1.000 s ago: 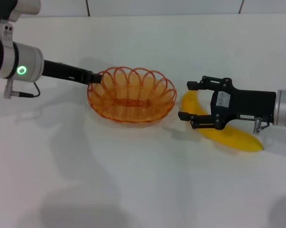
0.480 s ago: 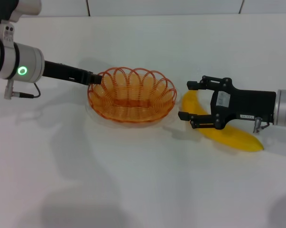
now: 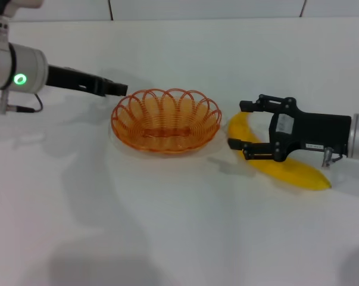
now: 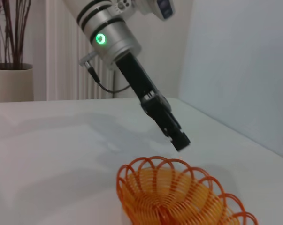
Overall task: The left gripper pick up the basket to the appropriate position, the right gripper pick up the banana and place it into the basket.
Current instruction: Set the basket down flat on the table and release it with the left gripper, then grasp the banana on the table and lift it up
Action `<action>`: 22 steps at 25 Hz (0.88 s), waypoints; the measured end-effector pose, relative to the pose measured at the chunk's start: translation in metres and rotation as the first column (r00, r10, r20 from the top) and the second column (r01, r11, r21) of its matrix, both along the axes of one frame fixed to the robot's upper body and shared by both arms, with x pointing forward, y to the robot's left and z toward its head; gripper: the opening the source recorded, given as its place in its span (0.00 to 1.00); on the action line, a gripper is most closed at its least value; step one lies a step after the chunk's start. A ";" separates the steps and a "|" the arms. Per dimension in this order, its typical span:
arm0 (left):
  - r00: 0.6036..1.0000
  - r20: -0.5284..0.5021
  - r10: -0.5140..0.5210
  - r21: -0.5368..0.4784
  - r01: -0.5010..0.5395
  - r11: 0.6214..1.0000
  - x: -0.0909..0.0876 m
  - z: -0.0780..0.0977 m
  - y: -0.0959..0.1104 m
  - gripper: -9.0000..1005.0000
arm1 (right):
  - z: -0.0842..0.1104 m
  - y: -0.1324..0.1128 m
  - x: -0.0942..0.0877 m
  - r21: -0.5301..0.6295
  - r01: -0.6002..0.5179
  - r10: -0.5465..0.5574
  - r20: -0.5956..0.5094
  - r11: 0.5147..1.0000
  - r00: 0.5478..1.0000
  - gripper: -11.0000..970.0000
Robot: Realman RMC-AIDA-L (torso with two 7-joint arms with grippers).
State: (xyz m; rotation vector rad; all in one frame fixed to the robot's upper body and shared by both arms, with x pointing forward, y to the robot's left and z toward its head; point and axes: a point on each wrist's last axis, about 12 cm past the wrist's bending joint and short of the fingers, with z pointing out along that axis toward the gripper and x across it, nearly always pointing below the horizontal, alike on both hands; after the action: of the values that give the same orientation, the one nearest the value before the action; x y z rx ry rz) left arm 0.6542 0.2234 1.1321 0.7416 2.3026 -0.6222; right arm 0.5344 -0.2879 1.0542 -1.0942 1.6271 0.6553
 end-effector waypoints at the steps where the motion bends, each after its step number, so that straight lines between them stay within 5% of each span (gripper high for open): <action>1: 1.000 0.011 -0.004 0.009 0.004 1.000 -0.002 0.002 0.005 0.26 | 0.000 -0.003 -0.001 0.003 0.009 -0.009 -0.001 1.000 1.000 0.83; 6: 0.995 0.088 -0.053 0.016 0.052 0.999 -0.019 0.013 0.026 0.45 | 0.001 -0.012 -0.005 0.028 0.046 -0.046 0.011 0.999 0.999 0.83; 8: 0.976 0.174 -0.130 0.008 0.130 0.991 -0.043 0.014 0.038 0.54 | 0.001 -0.013 -0.006 0.039 0.060 -0.060 0.015 0.997 0.998 0.83; 10: 0.917 0.337 -0.214 0.005 0.225 0.974 -0.078 0.007 0.053 0.77 | 0.001 -0.016 -0.007 0.047 0.071 -0.072 0.015 0.996 0.997 0.83; 14: 0.831 0.494 -0.255 0.029 0.277 0.960 -0.118 -0.016 0.073 0.82 | 0.000 -0.020 -0.011 0.054 0.088 -0.088 0.012 0.995 0.996 0.82; 15: 0.797 0.547 -0.255 0.041 0.278 0.960 -0.141 -0.036 0.084 0.83 | 0.000 -0.020 -0.011 0.053 0.090 -0.091 0.012 0.995 0.996 0.82; 22: 0.807 0.560 -0.187 -0.010 0.232 0.973 -0.169 -0.076 0.095 0.90 | -0.004 -0.030 -0.019 0.040 0.107 -0.106 -0.013 0.993 0.994 0.82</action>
State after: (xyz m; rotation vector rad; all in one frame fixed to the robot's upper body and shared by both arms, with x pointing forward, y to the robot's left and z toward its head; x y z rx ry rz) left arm 0.4853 0.3181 1.0561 0.9991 1.6613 -0.5036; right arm 0.5157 -0.3182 1.0505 -0.9689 1.6628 0.6224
